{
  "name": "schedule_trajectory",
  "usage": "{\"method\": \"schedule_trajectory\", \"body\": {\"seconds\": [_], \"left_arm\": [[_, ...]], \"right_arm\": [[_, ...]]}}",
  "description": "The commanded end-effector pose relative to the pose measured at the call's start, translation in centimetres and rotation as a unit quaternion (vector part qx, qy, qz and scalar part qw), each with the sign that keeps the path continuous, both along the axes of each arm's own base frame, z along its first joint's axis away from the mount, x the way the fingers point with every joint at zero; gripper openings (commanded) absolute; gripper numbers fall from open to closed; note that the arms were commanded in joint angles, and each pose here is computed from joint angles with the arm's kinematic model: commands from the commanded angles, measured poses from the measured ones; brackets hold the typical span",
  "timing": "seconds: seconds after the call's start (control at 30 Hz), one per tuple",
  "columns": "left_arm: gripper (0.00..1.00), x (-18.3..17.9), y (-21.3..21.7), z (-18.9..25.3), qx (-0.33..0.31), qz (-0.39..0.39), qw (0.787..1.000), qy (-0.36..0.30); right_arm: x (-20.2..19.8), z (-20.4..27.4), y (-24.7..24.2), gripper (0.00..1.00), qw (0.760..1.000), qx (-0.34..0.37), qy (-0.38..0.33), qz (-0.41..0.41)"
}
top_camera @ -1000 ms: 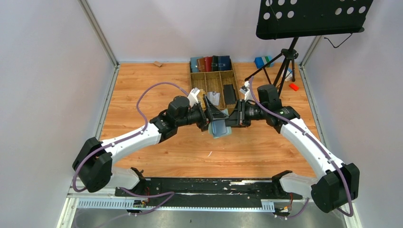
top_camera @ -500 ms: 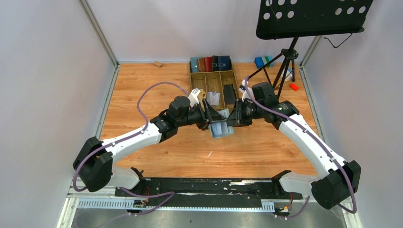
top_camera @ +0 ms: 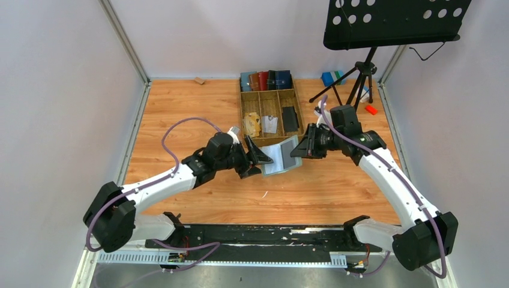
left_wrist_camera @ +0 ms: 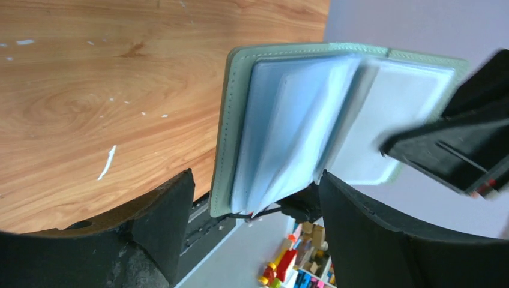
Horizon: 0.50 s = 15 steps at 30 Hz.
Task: Take the credit cards out of the card holder
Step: Remove the credit card from the card holder.
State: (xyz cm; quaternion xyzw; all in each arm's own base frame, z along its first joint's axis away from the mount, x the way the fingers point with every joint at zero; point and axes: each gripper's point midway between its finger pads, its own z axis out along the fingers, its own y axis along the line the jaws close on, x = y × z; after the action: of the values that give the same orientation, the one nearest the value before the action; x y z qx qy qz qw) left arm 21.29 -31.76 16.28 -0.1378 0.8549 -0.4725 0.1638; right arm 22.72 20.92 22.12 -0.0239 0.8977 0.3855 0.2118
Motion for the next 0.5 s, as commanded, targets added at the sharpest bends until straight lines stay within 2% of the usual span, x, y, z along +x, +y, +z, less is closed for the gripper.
{"method": "schedule_trajectory", "body": {"seconds": [0.0, 0.3, 0.47], "left_arm": [[0.84, 0.8, -0.9, 5.0, -0.125, 0.007, 0.99, -0.058], [0.96, 0.3, 0.5, 6.7, -0.174, 0.016, 0.979, -0.104], [0.96, 0.2, -0.3, 6.9, -0.177, -0.005, 0.979, -0.102]], "right_arm": [[0.4, 2.0, 0.7, 0.0, 0.995, 0.102, -0.001, 0.013], [0.5, 4.0, 0.5, 0.0, 0.982, 0.187, 0.021, 0.02], [0.1, 5.6, 1.3, 0.0, 0.971, 0.233, 0.022, 0.048]]}}
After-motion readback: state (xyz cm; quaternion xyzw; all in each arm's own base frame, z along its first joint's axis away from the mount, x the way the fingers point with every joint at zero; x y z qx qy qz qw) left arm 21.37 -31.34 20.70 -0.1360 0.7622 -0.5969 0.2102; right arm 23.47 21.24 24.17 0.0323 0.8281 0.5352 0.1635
